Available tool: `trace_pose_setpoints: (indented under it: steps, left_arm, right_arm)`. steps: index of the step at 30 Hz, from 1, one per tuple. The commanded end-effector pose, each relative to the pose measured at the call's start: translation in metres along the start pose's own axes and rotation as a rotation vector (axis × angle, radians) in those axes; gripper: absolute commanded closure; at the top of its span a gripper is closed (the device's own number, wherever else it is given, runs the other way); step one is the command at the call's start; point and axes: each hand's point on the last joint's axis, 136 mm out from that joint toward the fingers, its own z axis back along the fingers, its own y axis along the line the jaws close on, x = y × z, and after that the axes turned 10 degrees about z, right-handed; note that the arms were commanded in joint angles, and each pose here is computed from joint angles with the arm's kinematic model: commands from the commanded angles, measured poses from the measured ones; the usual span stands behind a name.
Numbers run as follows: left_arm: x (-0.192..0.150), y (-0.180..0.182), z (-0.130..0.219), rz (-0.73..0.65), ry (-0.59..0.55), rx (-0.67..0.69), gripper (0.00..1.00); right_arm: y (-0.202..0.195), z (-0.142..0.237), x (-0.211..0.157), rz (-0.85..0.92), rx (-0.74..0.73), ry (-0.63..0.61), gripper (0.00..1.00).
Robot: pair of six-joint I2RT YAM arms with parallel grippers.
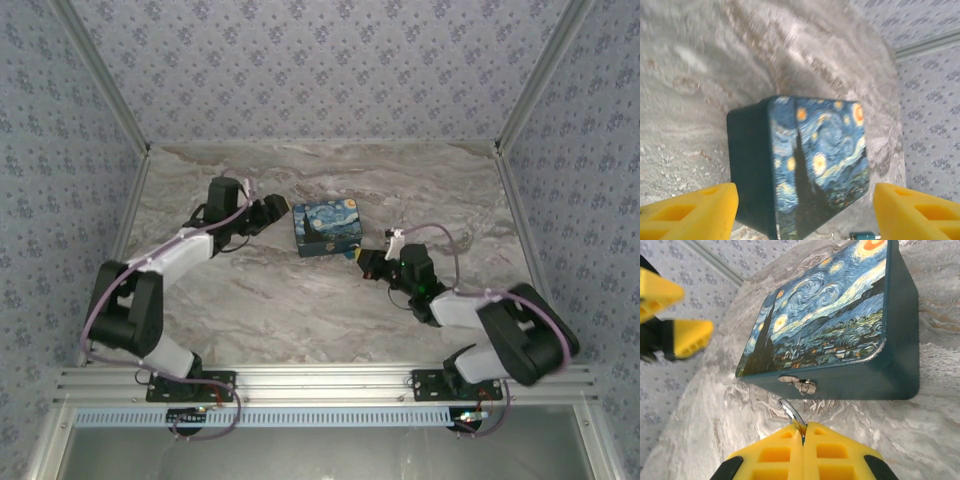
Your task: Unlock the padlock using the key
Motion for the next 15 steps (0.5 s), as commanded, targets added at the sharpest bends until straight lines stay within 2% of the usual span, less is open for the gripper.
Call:
trace_pose_setpoints:
  steps: [1, 9, 15]
  left_arm:
    - [0.015, 0.004, 0.027, -0.078, -0.116, 0.05, 0.26]
    - [0.036, -0.009, 0.084, -0.183, -0.283, 0.037, 0.21]
    - [0.043, -0.007, 0.112, -0.268, -0.355, 0.052, 0.12]
  right_arm:
    - [-0.007, 0.021, -0.025, 0.04, -0.078, 0.17, 1.0]
    - [0.025, 0.078, -0.021, 0.054, -0.044, 0.302, 1.0]
    - [0.037, 0.106, -0.036, -0.008, -0.043, 0.467, 1.0]
